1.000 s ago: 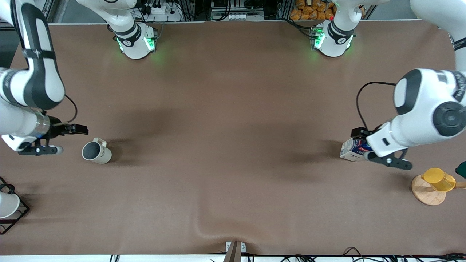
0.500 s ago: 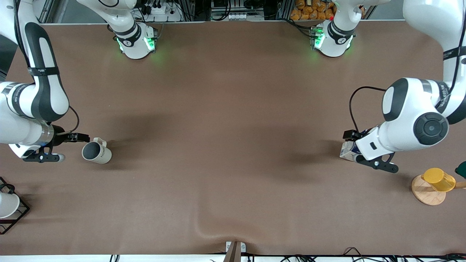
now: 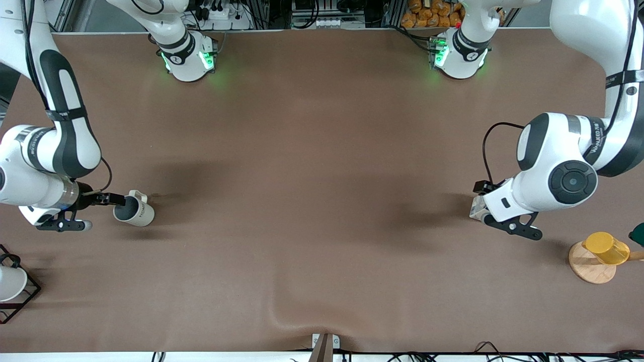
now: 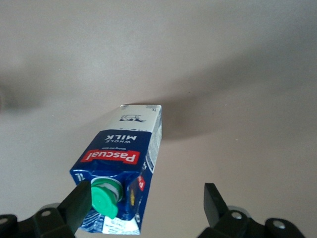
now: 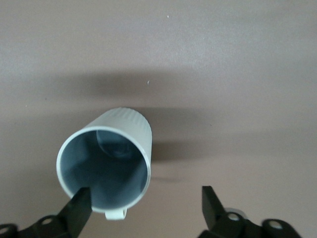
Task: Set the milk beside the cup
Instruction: 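Grasp the milk carton with the left gripper while the right gripper grasps the mug, then lift the mug with the right gripper while the left gripper lifts the carton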
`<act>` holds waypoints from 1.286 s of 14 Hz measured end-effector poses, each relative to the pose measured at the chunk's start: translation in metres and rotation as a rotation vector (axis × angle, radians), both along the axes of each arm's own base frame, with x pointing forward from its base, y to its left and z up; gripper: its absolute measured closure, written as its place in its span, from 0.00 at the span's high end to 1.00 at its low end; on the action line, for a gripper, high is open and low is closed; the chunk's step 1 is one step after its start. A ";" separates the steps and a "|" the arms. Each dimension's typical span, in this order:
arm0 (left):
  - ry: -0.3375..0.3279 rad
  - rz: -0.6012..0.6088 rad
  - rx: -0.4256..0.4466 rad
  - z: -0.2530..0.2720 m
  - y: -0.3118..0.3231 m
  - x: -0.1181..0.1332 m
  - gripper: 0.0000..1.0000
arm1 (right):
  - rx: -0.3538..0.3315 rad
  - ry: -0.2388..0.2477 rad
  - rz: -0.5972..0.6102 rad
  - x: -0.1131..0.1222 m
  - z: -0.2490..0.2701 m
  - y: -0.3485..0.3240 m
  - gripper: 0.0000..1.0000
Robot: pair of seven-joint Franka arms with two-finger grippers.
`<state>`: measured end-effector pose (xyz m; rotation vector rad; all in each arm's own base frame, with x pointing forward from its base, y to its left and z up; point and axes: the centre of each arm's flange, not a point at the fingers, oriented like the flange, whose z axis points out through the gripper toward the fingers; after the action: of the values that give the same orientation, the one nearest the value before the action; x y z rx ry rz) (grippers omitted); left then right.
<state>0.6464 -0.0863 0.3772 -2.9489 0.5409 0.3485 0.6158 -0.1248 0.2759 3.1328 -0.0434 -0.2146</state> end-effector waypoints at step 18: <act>0.087 0.043 -0.001 -0.041 0.053 -0.009 0.93 | 0.136 0.122 -0.079 0.024 0.021 0.061 0.04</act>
<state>0.6379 -0.0333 0.3360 -2.9611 0.4886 0.4837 0.6396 -0.0636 0.2970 3.2482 -0.1596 -0.4263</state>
